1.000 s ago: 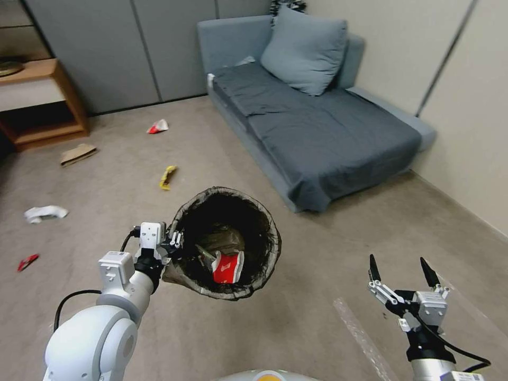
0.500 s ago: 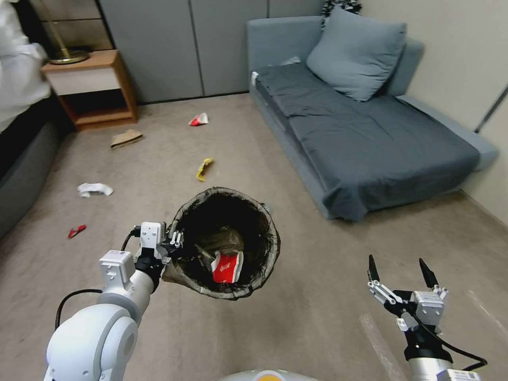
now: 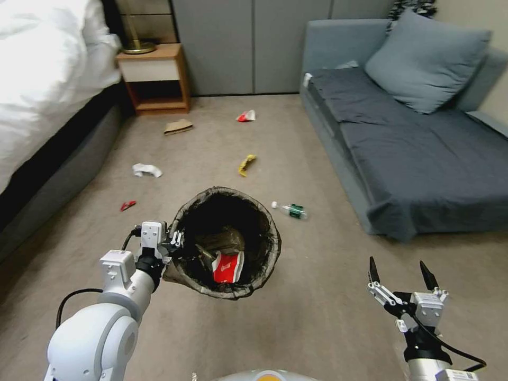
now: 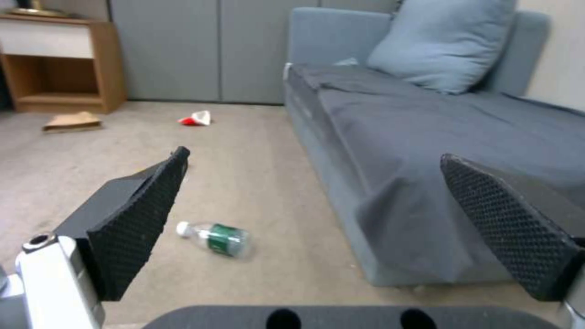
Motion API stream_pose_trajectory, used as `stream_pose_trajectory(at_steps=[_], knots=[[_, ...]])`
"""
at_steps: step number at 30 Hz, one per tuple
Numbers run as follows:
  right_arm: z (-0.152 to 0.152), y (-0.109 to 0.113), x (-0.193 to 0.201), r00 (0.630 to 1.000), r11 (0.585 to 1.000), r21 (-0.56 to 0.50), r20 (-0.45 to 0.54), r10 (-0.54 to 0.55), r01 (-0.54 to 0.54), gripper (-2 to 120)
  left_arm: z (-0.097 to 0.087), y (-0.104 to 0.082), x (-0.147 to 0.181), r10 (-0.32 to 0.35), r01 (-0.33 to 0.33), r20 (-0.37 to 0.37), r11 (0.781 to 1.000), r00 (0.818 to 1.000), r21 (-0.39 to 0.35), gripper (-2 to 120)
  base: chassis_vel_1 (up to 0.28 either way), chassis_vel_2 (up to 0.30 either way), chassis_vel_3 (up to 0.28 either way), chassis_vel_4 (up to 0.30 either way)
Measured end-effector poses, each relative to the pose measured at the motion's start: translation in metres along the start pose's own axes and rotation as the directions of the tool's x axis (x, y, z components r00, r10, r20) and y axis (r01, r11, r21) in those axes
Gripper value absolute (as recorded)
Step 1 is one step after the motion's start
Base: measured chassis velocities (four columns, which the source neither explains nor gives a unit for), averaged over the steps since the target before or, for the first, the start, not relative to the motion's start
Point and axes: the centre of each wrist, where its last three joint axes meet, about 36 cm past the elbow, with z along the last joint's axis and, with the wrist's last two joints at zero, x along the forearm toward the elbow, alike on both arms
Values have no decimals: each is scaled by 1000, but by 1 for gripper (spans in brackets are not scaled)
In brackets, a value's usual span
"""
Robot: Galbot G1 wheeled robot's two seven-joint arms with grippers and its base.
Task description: Pick up the trash bin, then pick up the garbage from the floor and place it into the trash bin.
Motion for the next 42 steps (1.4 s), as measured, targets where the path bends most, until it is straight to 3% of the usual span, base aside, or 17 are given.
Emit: stream_pose_trajectory(at_steps=[21, 42], knots=[[4, 1, 1, 1000, 1000, 19, -26, 16, -15, 100, 3, -1, -2, -4, 4, 9, 1000, 1000, -1, 3, 28, 43, 43, 25], [8, 4, -1, 999, 1000, 18, -41, 7, -6, 100, 1, -3, -3, 1, -1, 5, 1000, 1000, -3, 3, -200, 203, 206, -200]])
